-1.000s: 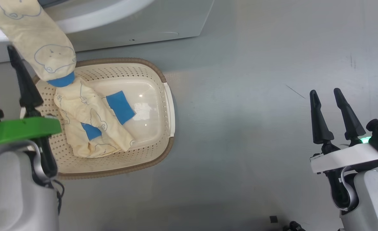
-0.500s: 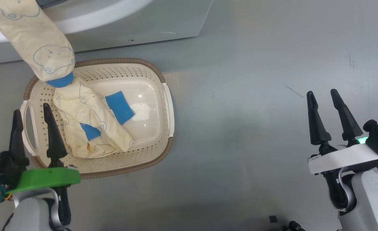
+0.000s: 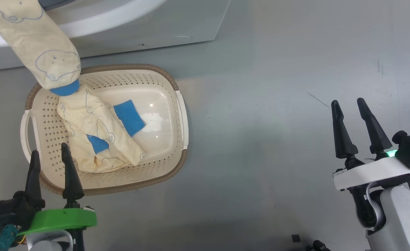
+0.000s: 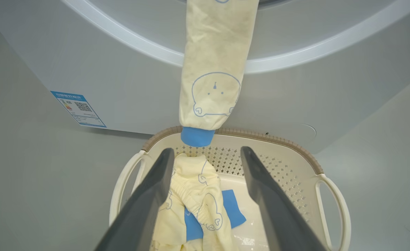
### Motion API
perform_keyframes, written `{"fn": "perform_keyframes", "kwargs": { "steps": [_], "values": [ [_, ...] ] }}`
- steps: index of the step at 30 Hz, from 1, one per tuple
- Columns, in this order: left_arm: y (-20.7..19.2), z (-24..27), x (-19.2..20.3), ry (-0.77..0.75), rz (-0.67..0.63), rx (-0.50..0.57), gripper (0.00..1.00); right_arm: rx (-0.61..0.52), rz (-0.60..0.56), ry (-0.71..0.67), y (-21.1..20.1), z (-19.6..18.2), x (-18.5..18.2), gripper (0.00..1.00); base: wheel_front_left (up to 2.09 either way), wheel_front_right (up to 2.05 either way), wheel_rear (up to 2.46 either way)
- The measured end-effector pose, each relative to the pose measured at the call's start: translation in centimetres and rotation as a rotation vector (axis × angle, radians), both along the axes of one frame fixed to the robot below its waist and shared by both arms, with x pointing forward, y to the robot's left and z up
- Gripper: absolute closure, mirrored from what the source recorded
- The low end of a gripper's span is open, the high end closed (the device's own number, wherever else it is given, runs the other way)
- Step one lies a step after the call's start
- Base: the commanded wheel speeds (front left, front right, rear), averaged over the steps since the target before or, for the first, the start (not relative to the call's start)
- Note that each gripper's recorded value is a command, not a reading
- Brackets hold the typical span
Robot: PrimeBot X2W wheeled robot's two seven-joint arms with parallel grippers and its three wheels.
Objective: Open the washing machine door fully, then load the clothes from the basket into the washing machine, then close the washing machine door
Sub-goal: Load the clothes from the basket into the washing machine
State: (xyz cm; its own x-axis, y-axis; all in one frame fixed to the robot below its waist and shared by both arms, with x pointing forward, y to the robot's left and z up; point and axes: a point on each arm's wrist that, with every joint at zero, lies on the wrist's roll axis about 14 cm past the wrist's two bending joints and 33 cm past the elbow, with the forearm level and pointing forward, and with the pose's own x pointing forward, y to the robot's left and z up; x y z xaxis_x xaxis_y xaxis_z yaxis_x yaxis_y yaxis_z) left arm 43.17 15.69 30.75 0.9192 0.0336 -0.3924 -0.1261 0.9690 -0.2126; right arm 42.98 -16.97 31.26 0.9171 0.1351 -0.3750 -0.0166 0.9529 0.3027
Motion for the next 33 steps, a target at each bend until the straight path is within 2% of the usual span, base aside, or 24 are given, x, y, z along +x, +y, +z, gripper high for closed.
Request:
{"fn": "perform_keyframes", "kwargs": {
  "steps": [18, 25, 33],
  "values": [
    [-1.4, 0.7, 0.9, -0.027, -0.002, -0.049, 0.00, 0.004, -0.003, 0.005, 0.1, 0.0, -0.2, 0.00, 0.00, 0.00, 0.00],
    [-2.1, -0.3, 2.4, -0.025, -0.017, -0.049, 0.00, 0.008, -0.010, 0.015, 0.1, -0.2, -0.4, 0.00, 0.00, 0.00, 0.00],
    [-3.2, -0.3, 6.1, -0.072, -0.040, -0.050, 0.00, 0.003, -0.021, 0.021, -0.3, -0.3, -0.5, 0.00, 0.00, 0.00, 0.00]
  ]
}}
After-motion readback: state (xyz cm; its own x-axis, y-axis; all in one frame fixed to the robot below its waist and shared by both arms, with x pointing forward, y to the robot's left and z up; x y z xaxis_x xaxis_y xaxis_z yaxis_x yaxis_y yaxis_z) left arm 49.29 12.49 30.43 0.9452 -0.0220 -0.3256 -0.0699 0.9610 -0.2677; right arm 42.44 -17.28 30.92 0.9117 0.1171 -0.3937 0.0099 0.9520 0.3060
